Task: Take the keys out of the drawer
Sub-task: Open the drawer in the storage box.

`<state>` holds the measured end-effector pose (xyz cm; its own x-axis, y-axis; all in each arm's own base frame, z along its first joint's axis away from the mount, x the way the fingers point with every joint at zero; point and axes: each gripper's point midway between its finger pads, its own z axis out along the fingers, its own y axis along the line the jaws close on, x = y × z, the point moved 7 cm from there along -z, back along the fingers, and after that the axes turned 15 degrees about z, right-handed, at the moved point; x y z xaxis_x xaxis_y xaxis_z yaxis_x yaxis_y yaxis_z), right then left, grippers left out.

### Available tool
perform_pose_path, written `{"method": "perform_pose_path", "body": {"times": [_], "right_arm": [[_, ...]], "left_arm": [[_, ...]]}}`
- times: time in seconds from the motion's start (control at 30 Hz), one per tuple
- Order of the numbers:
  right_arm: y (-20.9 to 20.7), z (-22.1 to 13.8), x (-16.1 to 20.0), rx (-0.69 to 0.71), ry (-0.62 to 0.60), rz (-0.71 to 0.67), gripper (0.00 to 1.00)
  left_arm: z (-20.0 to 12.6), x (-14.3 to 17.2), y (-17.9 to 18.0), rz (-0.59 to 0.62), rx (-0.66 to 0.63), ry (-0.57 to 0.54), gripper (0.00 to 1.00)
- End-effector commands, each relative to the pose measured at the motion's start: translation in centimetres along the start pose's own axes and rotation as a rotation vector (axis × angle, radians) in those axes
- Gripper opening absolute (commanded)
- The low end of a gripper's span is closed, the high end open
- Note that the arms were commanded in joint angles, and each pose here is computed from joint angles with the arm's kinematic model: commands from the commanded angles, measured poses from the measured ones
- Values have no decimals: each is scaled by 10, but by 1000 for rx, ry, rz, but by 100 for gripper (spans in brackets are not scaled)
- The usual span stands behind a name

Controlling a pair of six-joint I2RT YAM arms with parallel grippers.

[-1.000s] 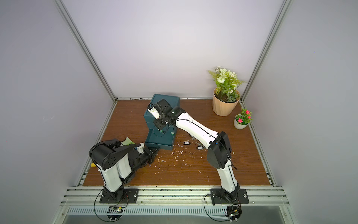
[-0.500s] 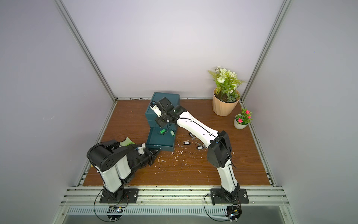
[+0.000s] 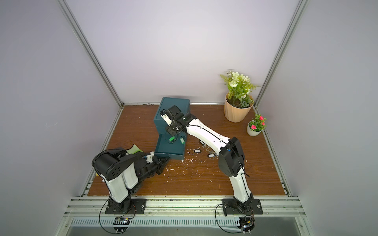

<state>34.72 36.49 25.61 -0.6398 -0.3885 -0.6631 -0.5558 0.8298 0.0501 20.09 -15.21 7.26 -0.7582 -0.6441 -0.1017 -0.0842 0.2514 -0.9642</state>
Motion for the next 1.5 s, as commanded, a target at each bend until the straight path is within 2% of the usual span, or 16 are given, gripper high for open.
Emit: {"method": "perform_pose_path", "body": {"times": [0.0, 0.3, 1.2, 1.23, 1.37, 1.43, 1.47], "right_arm": [[-7, -13, -15, 8, -73, 26, 17], [-10, -13, -9, 22, -53, 1, 17], [-12, -20, -6, 25, -62, -5, 18], [-12, -21, -5, 25, -64, -8, 18], [-12, -23, -7, 22, -72, -9, 18], [-11, -24, -7, 17, -75, -7, 18], [-11, -24, -7, 17, -75, -7, 18]], "left_arm": [[-39, 21, 1, 8, 23, 55, 0], [-49, 24, 10, -27, -26, 57, 0], [-53, 25, 15, -67, -50, 76, 0], [-54, 26, 14, -67, -46, 77, 2], [-54, 21, 6, -51, 0, 59, 17], [-55, 19, 2, -46, 17, 49, 28], [-55, 18, 2, -44, 18, 44, 30]]}}
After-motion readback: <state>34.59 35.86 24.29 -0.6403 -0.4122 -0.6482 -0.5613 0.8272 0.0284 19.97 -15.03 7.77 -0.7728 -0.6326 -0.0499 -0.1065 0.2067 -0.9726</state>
